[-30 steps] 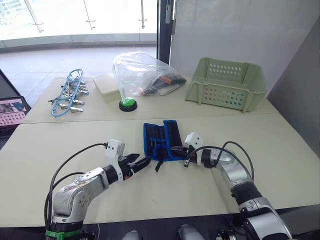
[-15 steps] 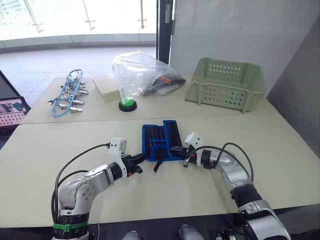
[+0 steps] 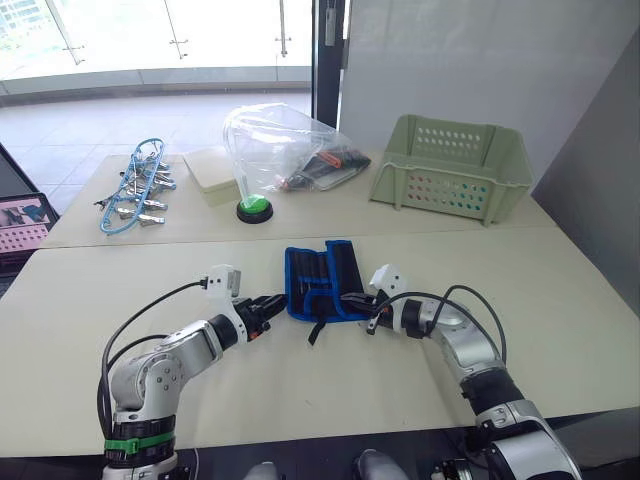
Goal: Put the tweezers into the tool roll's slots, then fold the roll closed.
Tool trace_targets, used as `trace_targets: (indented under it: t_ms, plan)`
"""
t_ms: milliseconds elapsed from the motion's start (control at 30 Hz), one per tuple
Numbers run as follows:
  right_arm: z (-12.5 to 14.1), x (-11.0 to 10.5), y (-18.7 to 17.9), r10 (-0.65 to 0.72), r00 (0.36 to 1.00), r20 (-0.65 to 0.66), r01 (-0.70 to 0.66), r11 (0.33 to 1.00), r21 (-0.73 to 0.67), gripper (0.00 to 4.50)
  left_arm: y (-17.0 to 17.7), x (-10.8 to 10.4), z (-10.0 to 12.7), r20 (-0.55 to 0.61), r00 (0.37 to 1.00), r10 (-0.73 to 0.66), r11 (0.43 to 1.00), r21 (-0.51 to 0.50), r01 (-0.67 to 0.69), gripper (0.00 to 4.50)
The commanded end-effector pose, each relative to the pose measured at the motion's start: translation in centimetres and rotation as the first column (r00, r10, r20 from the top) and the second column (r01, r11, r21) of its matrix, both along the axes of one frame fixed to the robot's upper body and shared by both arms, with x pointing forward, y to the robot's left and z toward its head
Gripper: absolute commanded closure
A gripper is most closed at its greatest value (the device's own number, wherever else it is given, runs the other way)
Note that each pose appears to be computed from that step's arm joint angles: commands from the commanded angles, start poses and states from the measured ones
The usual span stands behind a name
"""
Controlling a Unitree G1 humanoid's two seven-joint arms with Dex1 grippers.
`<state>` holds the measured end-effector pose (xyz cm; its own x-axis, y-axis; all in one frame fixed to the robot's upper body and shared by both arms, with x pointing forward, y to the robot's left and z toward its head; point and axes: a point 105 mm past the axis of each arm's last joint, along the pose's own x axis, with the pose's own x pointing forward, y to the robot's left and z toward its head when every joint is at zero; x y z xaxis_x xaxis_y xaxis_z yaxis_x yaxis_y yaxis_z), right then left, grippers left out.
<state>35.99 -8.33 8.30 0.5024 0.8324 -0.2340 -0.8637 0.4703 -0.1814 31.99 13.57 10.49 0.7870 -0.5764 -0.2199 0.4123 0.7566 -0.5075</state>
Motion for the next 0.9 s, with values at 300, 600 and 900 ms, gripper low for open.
trace_targets:
  t_ms: [300, 600, 900]
  plan:
    - [-1.8, -0.5, -0.4, -0.014, 0.998, -0.069, 0.012, 1.000, -0.025, 4.50, -2.3, -0.9, -0.2, -0.015, 0.997, -0.071, 0.997, -0.035, 0.070, 3.54]
    - [-0.5, -0.6, 0.4, 0.030, 0.995, -0.093, -0.031, 0.999, -0.009, 4.50, 1.6, 0.3, -0.3, 0.009, 1.000, 0.005, 0.995, 0.096, -0.006, 4.48]
    - [0.8, -0.2, 1.5, 0.071, 0.996, -0.046, -0.073, 0.996, -0.050, 4.50, 0.2, 2.0, 1.2, 0.069, 0.995, -0.067, 0.980, 0.191, 0.053, 4.48]
